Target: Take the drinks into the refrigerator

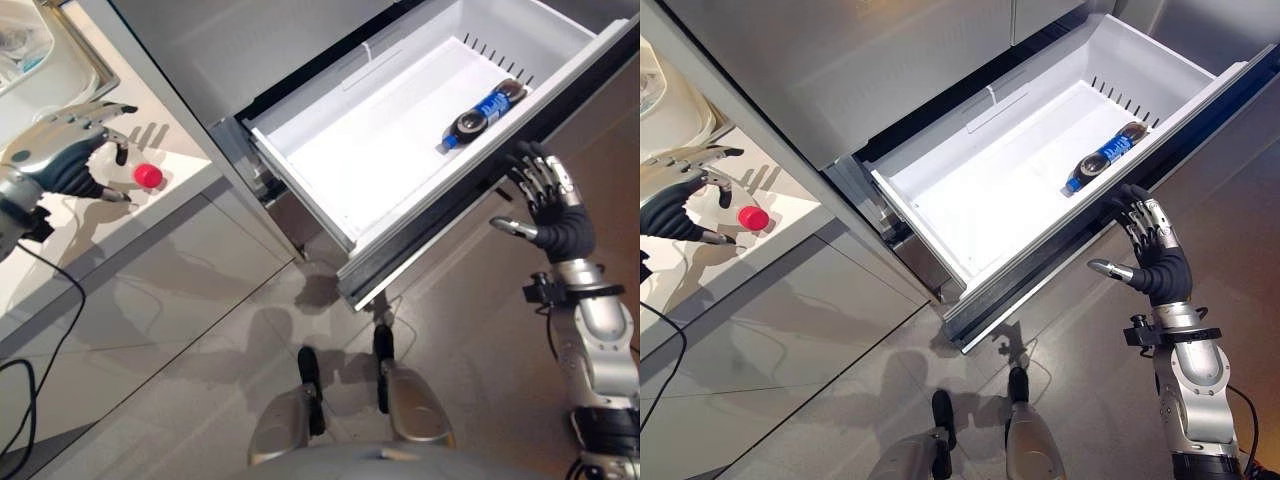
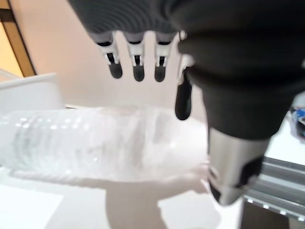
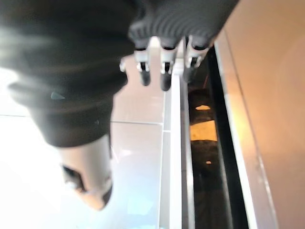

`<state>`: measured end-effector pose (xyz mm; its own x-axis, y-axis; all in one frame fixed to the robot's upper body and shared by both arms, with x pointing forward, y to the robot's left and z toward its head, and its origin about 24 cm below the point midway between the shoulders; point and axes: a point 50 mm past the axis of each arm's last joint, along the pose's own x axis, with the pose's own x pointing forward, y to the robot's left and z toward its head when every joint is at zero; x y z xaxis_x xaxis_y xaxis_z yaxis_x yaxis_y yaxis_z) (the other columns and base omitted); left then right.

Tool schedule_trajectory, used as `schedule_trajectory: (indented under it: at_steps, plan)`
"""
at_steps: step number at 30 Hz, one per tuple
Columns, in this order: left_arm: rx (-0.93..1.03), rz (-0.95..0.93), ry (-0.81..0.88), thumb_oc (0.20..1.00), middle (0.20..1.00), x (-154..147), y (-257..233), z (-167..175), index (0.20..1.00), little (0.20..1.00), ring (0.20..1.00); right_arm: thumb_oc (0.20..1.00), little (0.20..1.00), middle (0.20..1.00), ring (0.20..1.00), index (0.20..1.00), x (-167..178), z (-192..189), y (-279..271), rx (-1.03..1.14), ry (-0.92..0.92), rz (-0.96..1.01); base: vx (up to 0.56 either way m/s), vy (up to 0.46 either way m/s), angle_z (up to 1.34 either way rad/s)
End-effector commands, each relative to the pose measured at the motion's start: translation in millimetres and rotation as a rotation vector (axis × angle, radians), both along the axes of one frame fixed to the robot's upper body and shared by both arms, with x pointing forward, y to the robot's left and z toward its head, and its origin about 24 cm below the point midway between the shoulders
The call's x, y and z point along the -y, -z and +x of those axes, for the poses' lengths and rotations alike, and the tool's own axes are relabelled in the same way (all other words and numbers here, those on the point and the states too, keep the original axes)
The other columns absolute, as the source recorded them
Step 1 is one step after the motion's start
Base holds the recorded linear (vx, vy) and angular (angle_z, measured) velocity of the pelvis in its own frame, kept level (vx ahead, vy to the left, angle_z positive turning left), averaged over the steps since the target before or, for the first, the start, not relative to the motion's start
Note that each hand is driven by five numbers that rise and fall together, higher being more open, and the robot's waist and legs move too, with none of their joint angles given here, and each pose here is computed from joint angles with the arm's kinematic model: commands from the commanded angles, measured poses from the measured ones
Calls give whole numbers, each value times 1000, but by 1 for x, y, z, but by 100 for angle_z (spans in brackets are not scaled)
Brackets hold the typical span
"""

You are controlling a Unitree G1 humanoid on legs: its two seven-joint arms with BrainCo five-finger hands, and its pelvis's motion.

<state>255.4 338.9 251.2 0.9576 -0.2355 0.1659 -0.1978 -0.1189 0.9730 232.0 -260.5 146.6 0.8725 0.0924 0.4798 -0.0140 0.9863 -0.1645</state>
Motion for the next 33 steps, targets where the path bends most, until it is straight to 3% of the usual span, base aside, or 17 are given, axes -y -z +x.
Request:
schedule_trajectory:
  at_steps: [1,19,33]
  plan:
    - [181,-13,-47,1000,1000,-12,-36,-11,1000,1000,1000,1000,1000,1000,1000,1000,3,-9,-33,179,-7,-13,-2,-3,6]
    - [356,-243,-125,1000,1000,-39,-38,-25,1000,1000,1000,1000,1000,1000,1000,1000,2,-7,-32,167,-23,-9,0,0,0]
    - [313,-171,-141,1000,1000,-35,-26,-9,1000,1000,1000,1000,1000,1000,1000,1000,-5,-3,-33,160,-59,-22,0,0,0]
